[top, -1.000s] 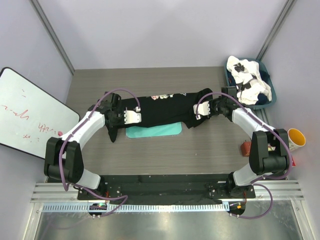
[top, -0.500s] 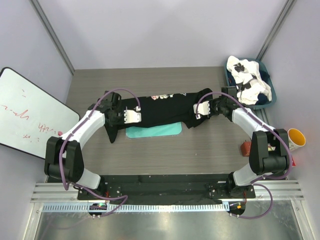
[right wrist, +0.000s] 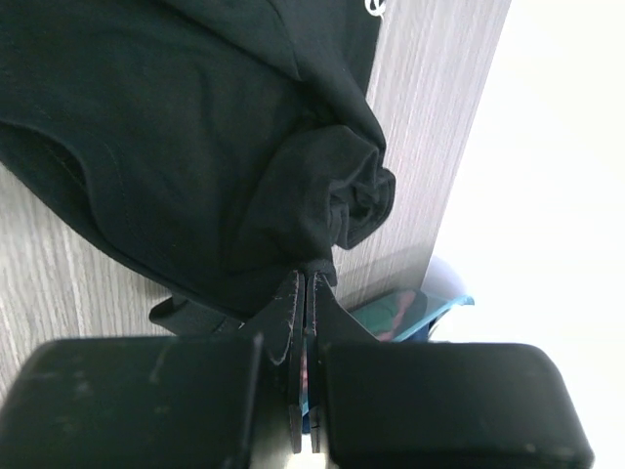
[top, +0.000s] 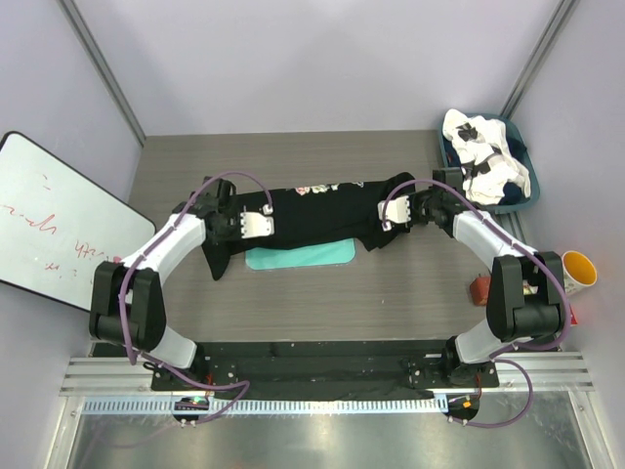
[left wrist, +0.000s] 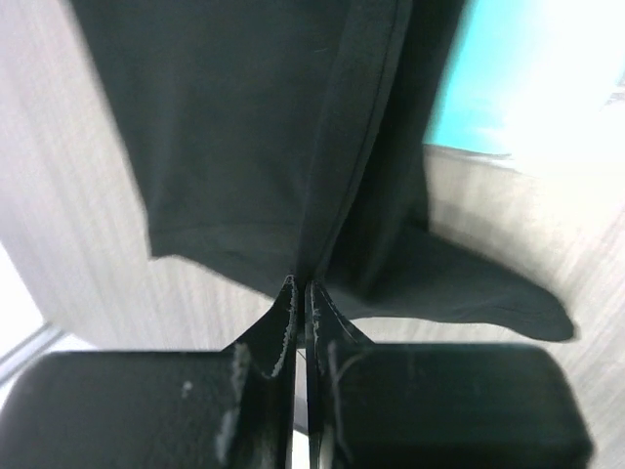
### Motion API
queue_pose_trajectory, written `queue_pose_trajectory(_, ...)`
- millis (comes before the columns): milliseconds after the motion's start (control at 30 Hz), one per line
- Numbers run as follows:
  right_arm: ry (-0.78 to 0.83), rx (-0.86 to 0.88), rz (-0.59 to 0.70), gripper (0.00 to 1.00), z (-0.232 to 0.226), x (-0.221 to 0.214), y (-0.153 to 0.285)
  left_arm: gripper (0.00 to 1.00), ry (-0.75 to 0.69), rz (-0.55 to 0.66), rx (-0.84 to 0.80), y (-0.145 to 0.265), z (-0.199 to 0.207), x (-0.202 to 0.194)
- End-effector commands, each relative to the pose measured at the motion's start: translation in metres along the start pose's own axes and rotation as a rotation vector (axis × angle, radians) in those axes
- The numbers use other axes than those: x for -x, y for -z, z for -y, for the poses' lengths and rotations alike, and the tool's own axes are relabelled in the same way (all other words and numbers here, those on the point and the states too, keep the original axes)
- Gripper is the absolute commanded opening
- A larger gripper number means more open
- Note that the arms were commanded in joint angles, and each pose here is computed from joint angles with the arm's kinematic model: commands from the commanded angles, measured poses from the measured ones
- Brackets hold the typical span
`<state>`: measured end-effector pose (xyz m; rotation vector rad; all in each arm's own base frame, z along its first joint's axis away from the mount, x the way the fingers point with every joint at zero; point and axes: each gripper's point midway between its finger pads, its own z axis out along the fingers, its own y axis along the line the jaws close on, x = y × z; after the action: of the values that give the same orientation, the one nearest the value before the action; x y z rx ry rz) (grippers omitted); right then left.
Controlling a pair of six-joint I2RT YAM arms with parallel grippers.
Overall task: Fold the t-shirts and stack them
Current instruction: Flatten out the tshirt
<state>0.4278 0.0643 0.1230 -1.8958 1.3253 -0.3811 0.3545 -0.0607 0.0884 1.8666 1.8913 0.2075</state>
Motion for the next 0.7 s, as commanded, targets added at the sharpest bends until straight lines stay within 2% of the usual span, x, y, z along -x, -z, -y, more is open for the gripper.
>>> queue_pose_trajectory(0,-0.044,-0.119,-0.051,0.01,0.035,-0.010,0.003,0.00,0.071,-0.010,0.236,0.023,-0.062,-0.001)
queue_pose_trajectory(167,-0.317,-0.410,-0.140,0.01,0.103,-0.037,0.017,0.00,0.164,0.018,0.434,0.068,-0.127,0.008)
queue_pose_trajectory(300,-0.443,-0.682,-0.223,0.01,0.161,-0.065,0.041,0.00,0.129,0.077,0.616,0.114,-0.178,0.026)
queue_pose_trajectory(467,-0.474,-1.014,-0.328,0.01,0.229,-0.102,0.091,0.00,0.092,0.091,0.842,0.164,-0.237,0.037)
queue_pose_trajectory(567,-0.472,-1.216,-0.349,0.02,0.270,-0.116,0.132,0.00,0.074,0.098,0.973,0.195,-0.272,0.042)
queue_pose_trajectory(600,-0.473,-1.303,-0.364,0.01,0.289,-0.121,0.161,0.00,0.070,0.095,1.025,0.210,-0.283,0.042)
queue_pose_trajectory(667,-0.495,-1.380,-0.347,0.01,0.305,-0.121,0.183,0.00,0.032,0.088,1.116,0.235,-0.300,0.045)
